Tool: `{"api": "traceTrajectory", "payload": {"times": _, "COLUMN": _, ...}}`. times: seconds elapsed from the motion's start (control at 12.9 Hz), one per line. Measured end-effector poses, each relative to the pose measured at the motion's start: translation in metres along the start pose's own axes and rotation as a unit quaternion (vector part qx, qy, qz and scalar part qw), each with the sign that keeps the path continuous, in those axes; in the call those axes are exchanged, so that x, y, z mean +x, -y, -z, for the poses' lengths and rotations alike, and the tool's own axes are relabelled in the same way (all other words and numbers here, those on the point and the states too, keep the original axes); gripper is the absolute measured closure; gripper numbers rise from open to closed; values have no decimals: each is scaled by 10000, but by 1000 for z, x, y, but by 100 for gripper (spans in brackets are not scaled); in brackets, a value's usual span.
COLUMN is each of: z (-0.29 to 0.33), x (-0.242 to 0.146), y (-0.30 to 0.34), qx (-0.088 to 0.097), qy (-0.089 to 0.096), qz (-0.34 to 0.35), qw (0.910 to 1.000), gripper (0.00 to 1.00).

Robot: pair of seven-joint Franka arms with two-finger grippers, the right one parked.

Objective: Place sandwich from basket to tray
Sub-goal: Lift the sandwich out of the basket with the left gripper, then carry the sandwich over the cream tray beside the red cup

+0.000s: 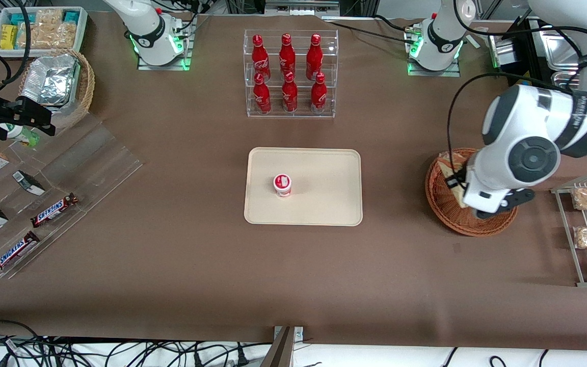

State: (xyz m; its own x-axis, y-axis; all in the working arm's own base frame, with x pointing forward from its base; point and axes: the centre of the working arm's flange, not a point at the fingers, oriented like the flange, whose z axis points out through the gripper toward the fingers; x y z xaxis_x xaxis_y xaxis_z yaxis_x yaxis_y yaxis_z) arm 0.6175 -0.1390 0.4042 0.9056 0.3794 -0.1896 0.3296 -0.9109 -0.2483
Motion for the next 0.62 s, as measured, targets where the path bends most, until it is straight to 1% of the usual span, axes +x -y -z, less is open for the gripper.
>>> {"api": "traceTrajectory", "payload": {"times": 0.23, "z": 6, "x": -35, "y": -48, "qx": -66, "qy": -61, "qz": -523, "qw": 9986, "gripper": 66}}
{"api": "traceTrajectory", "payload": {"times": 0.39, "z": 6, "x": -55, "y": -84, "qx": -240, "qy": -248, "qz": -856, "qw": 9957, "gripper": 66}}
{"api": "traceTrajectory", "payload": {"times": 0.47, "z": 3, "x": -68, "y": -106, "qx": -294, "qy": -321, "qz": -1041, "qw": 9936, "gripper": 66}}
{"api": "traceTrajectory", "payload": {"times": 0.62, "z": -6, "x": -93, "y": -143, "qx": -352, "qy": -400, "qz": -1354, "qw": 9894, "gripper": 66}}
